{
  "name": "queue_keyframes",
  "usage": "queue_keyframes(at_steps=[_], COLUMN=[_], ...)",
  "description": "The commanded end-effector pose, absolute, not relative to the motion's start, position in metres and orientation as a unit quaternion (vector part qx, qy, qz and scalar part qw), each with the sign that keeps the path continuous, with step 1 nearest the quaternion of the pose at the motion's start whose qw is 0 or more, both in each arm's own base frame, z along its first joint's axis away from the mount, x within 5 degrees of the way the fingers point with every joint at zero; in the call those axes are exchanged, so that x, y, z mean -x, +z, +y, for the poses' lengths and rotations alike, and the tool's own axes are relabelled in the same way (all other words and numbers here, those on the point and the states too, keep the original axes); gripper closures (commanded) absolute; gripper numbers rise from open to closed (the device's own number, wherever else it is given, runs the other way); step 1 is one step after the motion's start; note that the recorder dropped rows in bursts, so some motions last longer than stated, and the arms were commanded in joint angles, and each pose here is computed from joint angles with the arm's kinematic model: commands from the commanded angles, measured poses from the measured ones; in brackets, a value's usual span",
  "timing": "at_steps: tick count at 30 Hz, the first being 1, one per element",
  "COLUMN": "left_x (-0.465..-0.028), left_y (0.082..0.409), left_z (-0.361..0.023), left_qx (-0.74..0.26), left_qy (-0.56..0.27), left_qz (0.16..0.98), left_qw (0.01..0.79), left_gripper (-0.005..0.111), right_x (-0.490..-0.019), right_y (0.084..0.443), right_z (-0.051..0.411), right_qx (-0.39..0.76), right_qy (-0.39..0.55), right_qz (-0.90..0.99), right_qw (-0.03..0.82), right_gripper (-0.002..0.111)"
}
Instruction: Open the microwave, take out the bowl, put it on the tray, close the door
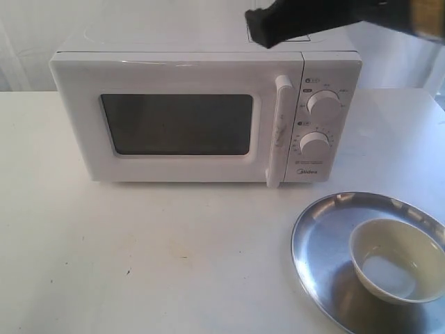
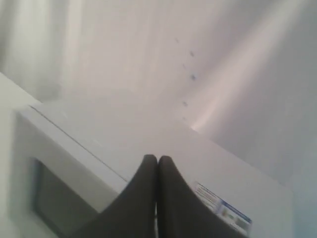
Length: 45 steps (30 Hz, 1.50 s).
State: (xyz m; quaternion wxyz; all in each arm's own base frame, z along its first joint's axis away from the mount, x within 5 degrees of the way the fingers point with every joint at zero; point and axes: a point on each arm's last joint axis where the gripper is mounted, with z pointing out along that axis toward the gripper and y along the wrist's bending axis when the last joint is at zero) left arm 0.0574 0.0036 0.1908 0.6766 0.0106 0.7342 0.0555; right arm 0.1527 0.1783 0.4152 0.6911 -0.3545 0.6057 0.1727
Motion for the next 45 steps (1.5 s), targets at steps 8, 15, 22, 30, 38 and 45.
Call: queue_keyframes(at_steps=[8, 15, 22, 30, 38, 45], left_x=[-0.057, -0.057, -0.057, -0.057, -0.057, -0.057], left_y=[0.192, 0.192, 0.192, 0.192, 0.192, 0.192], left_z=[0.003, 0.003, 0.003, 0.003, 0.003, 0.003], left_qx=[-0.009, -0.009, -0.009, -0.009, -0.009, -0.009], left_qy=[0.052, 0.052, 0.052, 0.052, 0.052, 0.052], left_qz=[0.731, 0.731, 0.731, 0.731, 0.731, 0.731], left_qw=[0.68, 0.68, 0.68, 0.68, 0.68, 0.68], left_gripper=[0.107, 0.107, 0.107, 0.107, 0.107, 0.107], right_x=[-0.073, -0.062, -0.057, -0.061, -0.056, -0.055], right_y=[0.405, 0.406, 0.412, 0.362, 0.28, 0.237], right_z=[0.106, 0.091, 0.079, 0.06, 0.047, 0.031], right_qx=[0.344, 0.335, 0.306, 0.258, 0.226, 0.172], right_qy=[0.315, 0.32, 0.319, 0.276, 0.253, 0.196], right_qz=[0.541, 0.523, 0.519, 0.575, 0.637, 0.661], right_qw=[0.7, 0.715, 0.731, 0.725, 0.693, 0.704], right_gripper=[0.108, 0.108, 0.108, 0.108, 0.108, 0.108])
